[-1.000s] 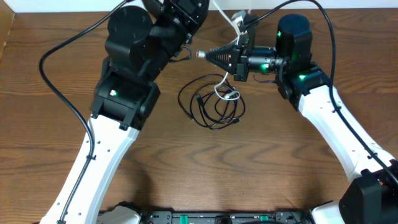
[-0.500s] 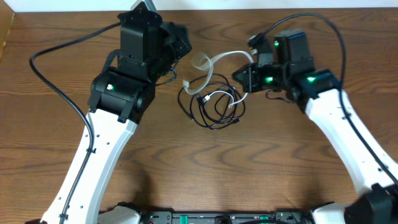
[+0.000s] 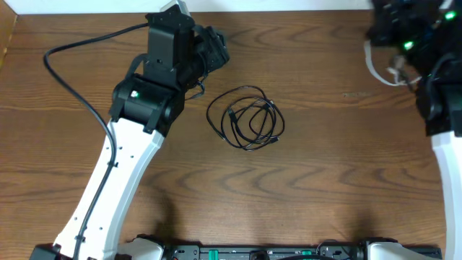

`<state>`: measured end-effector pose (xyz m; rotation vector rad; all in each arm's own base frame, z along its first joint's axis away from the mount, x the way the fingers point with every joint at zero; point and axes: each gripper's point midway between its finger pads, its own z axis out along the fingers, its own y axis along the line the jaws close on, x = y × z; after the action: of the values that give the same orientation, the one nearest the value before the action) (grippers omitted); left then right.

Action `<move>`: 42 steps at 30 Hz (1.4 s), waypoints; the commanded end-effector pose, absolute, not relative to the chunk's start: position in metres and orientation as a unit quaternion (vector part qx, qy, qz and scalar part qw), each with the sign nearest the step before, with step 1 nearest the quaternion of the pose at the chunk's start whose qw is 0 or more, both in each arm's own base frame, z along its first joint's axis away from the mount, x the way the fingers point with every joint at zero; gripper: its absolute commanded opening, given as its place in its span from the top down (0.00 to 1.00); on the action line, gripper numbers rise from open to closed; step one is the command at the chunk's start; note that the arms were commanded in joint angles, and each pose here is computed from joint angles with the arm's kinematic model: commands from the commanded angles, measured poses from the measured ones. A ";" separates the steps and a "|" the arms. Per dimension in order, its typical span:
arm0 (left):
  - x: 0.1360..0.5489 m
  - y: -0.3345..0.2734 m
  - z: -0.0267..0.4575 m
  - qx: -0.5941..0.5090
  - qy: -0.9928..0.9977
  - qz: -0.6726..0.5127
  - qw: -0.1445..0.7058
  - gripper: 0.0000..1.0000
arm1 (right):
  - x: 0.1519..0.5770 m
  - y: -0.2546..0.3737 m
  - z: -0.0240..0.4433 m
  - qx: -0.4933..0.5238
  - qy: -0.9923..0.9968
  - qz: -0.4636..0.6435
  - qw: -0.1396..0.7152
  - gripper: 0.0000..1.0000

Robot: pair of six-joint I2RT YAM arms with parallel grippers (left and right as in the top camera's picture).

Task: Untangle cables
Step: 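Carry the white cable to the right table edge and release it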

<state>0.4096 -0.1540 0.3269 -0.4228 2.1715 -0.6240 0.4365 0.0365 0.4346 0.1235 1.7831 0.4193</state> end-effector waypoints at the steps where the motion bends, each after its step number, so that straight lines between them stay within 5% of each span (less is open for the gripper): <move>1: 0.416 -0.153 0.315 -0.166 0.869 -0.232 0.404 0.36 | 0.451 -0.048 0.438 0.157 0.746 0.080 0.642 0.99; 9: 0.422 -0.155 0.302 -0.172 0.876 -0.227 0.390 0.36 | 0.507 -0.157 0.425 0.230 0.675 -0.001 0.701 0.99; 15: 0.422 -0.156 0.301 -0.171 0.876 -0.227 0.390 0.37 | 0.543 -0.234 0.347 0.293 0.669 -0.073 0.679 0.99; 22: 0.422 -0.155 0.290 -0.165 0.883 -0.217 0.381 0.43 | 0.571 -0.269 0.228 0.339 0.708 -0.094 0.613 0.79; 23: 0.423 -0.156 0.288 -0.160 0.886 -0.214 0.380 0.43 | 0.573 -0.267 0.211 0.339 0.720 -0.092 0.598 0.70; 25: 0.424 -0.156 0.283 -0.154 0.889 -0.209 0.377 0.43 | 0.575 -0.261 0.184 0.334 0.746 -0.079 0.571 0.30; 27: 0.425 -0.157 0.280 -0.154 0.891 -0.208 0.373 0.43 | 0.574 -0.250 0.163 0.326 0.775 -0.056 0.539 0.01; 36: 0.422 -0.156 0.275 -0.154 0.896 -0.202 0.363 0.43 | 0.505 -0.209 0.085 0.408 0.854 -0.003 0.323 0.01; 42: 0.420 -0.155 0.272 -0.153 0.899 -0.198 0.358 0.43 | 0.459 -0.148 0.082 0.399 0.890 0.104 0.195 0.01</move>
<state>0.4193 -0.1578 0.2799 -0.4109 2.3016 -0.5446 0.4596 -0.1721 0.0489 1.1327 2.5105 0.1194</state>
